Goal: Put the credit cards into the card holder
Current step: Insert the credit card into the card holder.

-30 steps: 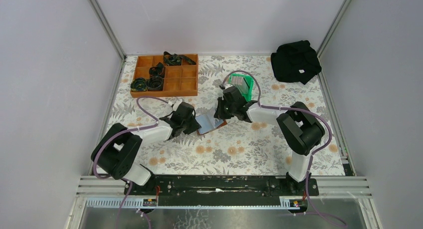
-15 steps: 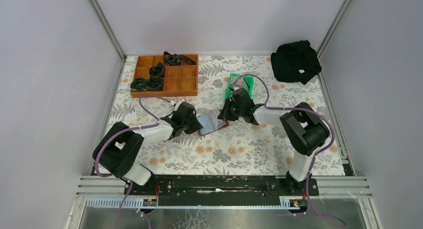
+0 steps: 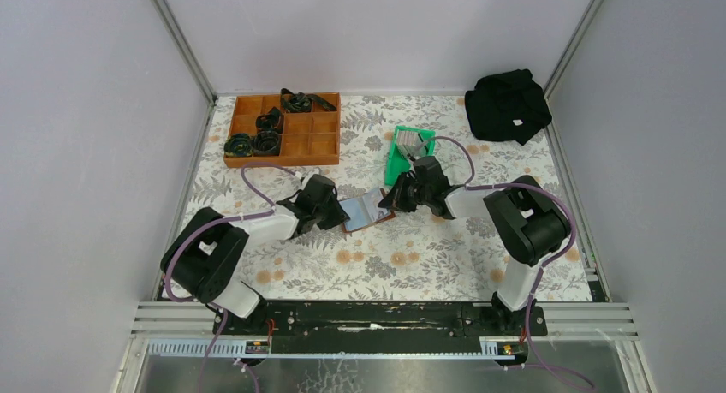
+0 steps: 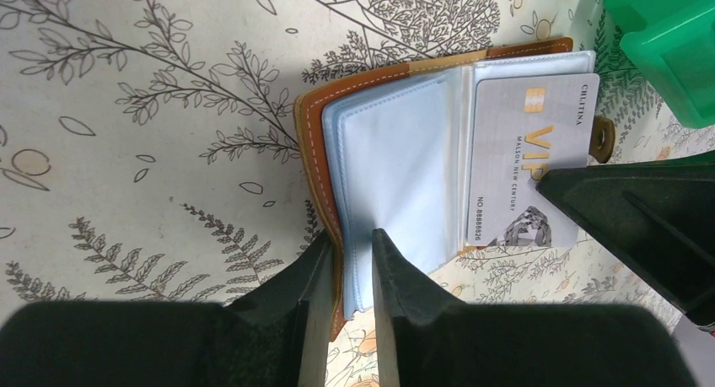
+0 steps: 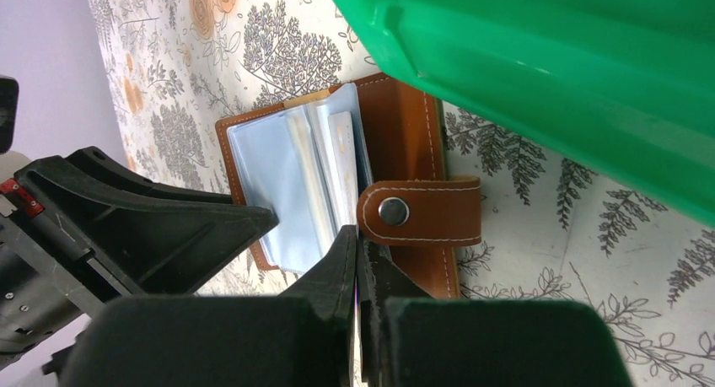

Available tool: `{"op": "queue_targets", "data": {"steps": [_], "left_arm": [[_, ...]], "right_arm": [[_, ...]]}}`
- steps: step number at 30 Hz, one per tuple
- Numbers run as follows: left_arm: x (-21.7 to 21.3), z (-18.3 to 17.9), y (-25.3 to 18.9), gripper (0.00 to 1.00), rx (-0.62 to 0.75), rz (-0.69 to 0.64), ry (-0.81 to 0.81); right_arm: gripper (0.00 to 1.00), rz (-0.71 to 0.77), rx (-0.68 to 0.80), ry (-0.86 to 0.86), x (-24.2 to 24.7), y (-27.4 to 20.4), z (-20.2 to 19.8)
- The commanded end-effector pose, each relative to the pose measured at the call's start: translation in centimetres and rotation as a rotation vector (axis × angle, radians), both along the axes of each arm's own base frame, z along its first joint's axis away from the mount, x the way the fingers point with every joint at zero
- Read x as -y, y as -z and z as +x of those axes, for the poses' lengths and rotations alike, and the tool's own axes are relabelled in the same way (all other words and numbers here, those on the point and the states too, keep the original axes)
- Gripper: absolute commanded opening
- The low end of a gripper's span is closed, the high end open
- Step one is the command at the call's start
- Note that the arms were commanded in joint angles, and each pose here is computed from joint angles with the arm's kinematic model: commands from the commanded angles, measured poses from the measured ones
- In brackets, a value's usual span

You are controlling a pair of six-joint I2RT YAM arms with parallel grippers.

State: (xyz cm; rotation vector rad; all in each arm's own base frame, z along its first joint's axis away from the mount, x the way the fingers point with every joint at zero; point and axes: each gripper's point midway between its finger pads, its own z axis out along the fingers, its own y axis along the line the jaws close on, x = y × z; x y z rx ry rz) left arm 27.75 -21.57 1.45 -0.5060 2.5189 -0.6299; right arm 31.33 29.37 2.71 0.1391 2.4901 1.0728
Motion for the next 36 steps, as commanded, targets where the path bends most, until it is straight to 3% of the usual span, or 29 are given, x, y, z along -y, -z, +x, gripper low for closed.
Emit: {"op": "queue_targets", "data": {"steps": [1, 16, 36], "left_arm": [[-2.3, -3.9, 4.1, 0.26, -0.159, 0.141, 0.062], [-2.1, -3.6, 4.3, 0.26, -0.163, 0.142, 0.067], [-1.5, -3.0, 4.6, 0.26, -0.166, 0.144, 0.09]], "right_arm": [[0.0, 0.063, -0.029, 0.022, 0.2, -0.7, -0.1], [0.0, 0.203, -0.068, 0.028, -0.8, -1.6, -0.1], [0.0, 0.025, -0.034, -0.035, 0.8, 2.2, -1.0]]}}
